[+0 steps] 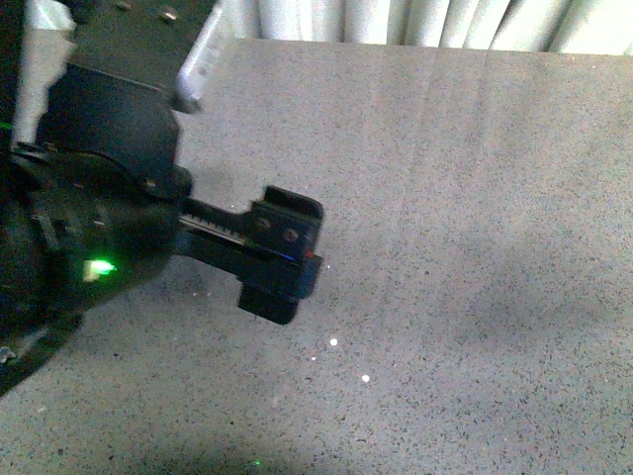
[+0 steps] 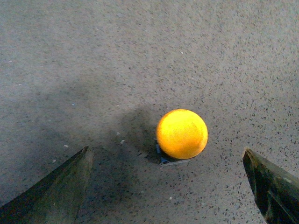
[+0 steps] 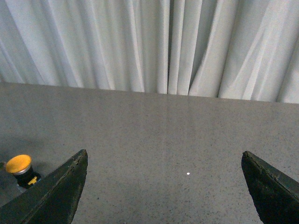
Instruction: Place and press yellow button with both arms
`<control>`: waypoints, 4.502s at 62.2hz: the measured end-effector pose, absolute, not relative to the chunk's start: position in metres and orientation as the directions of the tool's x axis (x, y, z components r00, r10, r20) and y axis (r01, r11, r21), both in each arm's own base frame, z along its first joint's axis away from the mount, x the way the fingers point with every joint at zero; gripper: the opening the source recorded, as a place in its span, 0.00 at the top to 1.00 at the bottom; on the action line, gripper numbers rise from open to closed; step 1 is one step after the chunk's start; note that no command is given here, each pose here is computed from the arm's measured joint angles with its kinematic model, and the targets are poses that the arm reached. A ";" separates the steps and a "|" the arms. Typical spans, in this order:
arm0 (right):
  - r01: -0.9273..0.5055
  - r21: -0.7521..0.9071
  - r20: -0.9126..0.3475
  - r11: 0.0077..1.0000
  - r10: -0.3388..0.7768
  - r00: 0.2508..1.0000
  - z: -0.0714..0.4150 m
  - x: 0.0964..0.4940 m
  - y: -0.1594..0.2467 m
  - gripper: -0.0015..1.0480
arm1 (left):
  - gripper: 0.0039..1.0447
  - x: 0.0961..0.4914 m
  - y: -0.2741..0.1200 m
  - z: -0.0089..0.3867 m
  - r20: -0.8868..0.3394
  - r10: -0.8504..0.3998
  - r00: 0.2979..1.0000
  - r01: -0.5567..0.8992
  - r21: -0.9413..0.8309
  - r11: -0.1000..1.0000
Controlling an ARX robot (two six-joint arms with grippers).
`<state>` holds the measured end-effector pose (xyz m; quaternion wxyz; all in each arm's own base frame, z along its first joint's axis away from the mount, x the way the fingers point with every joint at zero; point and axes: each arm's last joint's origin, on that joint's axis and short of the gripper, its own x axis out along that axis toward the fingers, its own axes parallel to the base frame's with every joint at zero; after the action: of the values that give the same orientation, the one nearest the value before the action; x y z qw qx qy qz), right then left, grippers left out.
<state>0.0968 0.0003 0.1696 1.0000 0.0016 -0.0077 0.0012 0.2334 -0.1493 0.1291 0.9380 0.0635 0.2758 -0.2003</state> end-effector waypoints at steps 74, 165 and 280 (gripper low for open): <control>-0.229 -0.039 -0.474 0.973 0.183 0.861 0.205 0.213 0.049 0.09 | 0.99 0.128 -0.001 0.169 0.008 -0.004 1.000 0.004 -0.008 1.000; -0.431 0.071 -0.712 0.900 0.348 0.610 0.132 0.307 0.198 0.99 | 0.99 0.098 0.000 0.167 -0.004 -0.002 1.000 0.002 -0.007 1.000; -0.002 0.008 -0.013 1.000 0.002 1.000 0.192 0.210 0.026 0.99 | 0.99 0.098 0.000 0.167 -0.004 -0.002 1.000 0.002 -0.007 1.000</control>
<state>0.2102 0.0261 0.1924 1.0000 0.0040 0.0063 0.0011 0.0980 -0.0002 0.1666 1.0000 -0.0037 0.0020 -0.0009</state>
